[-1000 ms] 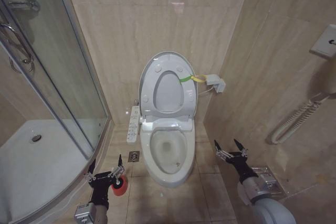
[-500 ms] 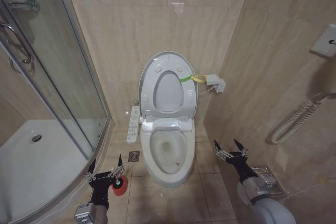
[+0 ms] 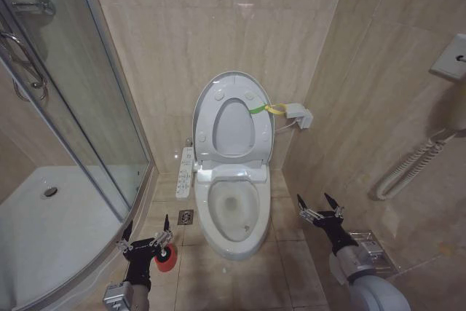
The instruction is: Open the toilet lid, clean the toilet bowl with a toilet brush, close the toilet lid, and flush.
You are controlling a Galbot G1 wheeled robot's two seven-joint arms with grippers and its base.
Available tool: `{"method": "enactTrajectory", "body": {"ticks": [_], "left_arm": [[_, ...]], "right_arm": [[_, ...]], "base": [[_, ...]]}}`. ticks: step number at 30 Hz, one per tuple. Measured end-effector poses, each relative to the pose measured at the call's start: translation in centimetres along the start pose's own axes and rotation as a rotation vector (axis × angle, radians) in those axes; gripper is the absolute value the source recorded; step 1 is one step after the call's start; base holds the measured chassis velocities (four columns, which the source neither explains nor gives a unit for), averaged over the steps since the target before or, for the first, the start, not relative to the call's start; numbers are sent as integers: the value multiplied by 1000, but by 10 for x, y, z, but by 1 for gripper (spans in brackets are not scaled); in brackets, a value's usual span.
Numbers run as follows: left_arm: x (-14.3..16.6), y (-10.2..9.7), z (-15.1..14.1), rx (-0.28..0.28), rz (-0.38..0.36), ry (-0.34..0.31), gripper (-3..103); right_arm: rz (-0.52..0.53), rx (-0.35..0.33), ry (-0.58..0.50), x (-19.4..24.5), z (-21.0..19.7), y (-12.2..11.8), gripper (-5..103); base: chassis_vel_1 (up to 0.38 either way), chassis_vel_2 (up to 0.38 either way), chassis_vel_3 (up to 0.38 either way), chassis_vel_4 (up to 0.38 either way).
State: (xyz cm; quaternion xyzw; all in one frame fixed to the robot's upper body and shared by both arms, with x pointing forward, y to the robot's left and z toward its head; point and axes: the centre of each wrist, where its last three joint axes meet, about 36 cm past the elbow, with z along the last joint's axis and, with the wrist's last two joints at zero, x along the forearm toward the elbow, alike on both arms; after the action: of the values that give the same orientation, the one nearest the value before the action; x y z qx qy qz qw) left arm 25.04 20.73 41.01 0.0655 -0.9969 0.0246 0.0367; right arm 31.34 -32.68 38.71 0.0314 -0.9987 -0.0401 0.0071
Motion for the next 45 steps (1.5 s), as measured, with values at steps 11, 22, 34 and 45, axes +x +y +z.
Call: {"method": "enactTrajectory", "body": {"ticks": [11, 22, 34, 45], "left_arm": [[0, 0, 0, 0, 0, 0, 100], [0, 0, 0, 0, 0, 0, 100], [0, 0, 0, 0, 0, 0, 100], [0, 0, 0, 0, 0, 0, 100]], "right_arm": [[0, 0, 0, 0, 0, 0, 100], [0, 0, 0, 0, 0, 0, 100], [0, 0, 0, 0, 0, 0, 100], [0, 0, 0, 0, 0, 0, 100]], "base": [[0, 0, 0, 0], [0, 0, 0, 0], [0, 0, 0, 0], [0, 0, 0, 0]]}}
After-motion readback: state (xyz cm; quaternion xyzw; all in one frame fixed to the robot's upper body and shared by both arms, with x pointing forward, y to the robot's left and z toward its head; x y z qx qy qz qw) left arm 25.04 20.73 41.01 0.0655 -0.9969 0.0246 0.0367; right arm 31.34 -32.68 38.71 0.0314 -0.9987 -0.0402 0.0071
